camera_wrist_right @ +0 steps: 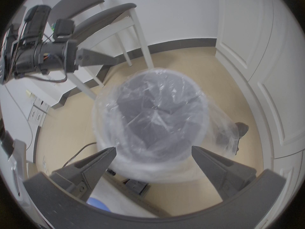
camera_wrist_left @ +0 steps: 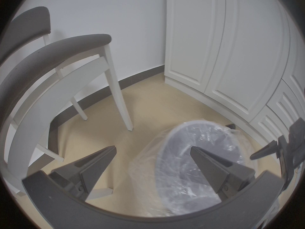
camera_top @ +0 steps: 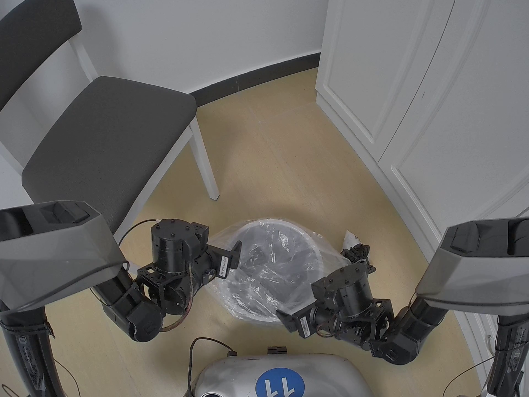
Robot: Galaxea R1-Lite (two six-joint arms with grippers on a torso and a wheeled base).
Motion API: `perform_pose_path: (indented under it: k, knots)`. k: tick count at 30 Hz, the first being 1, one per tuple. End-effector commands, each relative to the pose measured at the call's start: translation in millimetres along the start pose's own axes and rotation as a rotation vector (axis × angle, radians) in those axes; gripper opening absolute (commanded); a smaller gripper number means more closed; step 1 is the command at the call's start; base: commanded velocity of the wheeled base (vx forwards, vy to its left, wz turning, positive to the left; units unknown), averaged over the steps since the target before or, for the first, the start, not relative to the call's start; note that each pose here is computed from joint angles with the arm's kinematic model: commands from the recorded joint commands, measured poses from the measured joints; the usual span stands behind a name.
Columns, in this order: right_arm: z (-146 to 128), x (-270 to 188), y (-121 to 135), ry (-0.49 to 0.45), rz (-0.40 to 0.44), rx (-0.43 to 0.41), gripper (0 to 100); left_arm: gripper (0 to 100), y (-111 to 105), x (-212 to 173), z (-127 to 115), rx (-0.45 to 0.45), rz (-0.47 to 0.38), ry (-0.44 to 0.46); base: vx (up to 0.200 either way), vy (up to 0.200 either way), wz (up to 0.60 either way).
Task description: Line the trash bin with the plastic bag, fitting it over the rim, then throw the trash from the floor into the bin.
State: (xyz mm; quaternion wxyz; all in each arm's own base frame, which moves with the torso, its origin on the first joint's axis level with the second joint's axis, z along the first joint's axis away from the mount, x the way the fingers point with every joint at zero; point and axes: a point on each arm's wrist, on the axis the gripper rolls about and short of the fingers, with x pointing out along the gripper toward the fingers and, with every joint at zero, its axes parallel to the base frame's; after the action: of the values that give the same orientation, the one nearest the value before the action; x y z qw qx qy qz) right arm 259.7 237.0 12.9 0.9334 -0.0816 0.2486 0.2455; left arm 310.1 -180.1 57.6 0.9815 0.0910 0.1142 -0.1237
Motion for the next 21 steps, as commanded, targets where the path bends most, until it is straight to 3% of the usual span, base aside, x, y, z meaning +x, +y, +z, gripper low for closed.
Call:
perform_pose_path:
  k: [1, 5, 11, 21]
  knots:
    - [-8.7, -9.4, 13.8, 0.028, 0.039, -0.031, 100, 100, -11.4, -3.3, -7.0, 0.016, -0.032, 0.022, 0.000, 0.000, 0.00]
    - [-16.9, -16.2, 29.4, 0.048, 0.082, -0.062, 100, 100, -20.1, -1.3, -22.0, 0.038, -0.052, 0.066, 0.000, 0.000, 0.00]
    - [-20.4, -13.4, 31.0, 0.059, 0.086, -0.065, 100, 100, -25.0, 1.4, -38.2, 0.067, -0.063, 0.115, 0.000, 0.000, 0.00]
    - [-21.6, -25.0, 39.8, 0.068, 0.170, -0.075, 100, 100, -27.2, 5.5, -49.7, 0.088, -0.066, 0.143, 0.000, 0.000, 0.00]
